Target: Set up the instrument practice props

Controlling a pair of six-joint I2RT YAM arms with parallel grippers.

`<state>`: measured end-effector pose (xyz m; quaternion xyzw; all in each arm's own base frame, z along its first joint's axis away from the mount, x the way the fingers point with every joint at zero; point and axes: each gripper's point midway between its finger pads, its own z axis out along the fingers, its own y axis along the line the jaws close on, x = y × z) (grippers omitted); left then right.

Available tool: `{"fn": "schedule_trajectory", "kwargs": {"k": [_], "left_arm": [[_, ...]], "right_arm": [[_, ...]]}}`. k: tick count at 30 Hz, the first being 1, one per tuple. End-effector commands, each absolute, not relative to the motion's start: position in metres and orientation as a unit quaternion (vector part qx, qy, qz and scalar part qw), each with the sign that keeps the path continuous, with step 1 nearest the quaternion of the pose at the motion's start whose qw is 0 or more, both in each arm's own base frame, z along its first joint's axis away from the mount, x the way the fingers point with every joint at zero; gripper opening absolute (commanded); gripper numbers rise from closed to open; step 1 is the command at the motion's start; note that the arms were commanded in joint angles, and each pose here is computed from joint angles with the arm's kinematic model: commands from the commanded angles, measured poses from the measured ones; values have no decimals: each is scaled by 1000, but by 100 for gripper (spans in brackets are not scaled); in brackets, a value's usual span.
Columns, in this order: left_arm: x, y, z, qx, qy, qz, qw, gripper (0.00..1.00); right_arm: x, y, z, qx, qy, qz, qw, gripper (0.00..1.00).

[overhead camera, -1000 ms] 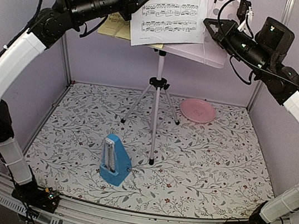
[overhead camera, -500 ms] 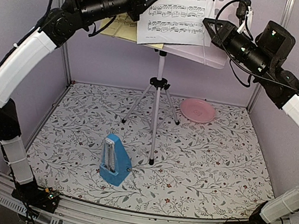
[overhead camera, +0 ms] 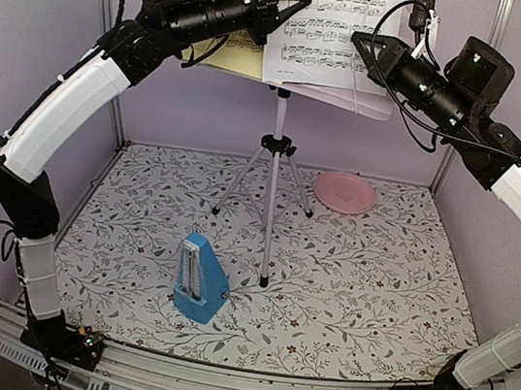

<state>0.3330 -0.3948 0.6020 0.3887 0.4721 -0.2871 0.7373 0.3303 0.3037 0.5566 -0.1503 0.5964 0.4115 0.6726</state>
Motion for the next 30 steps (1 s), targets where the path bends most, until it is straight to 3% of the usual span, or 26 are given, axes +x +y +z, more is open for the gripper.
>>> {"fn": "schedule_trajectory", "kwargs": {"k": [1, 14, 20, 30], "left_arm": [[334, -398, 613, 385, 447, -309, 746, 0], [345, -420, 600, 385, 441, -339, 736, 0], [346, -419, 599, 384, 447, -336, 735, 0], [331, -394, 622, 362, 445, -321, 754, 23]], "right_arm": [[327, 305, 552, -173, 600, 401, 670, 0], [327, 308, 548, -181, 604, 399, 665, 0], [327, 307, 549, -176, 605, 400, 666, 14], [318, 294, 564, -162, 590, 402, 681, 34]]}}
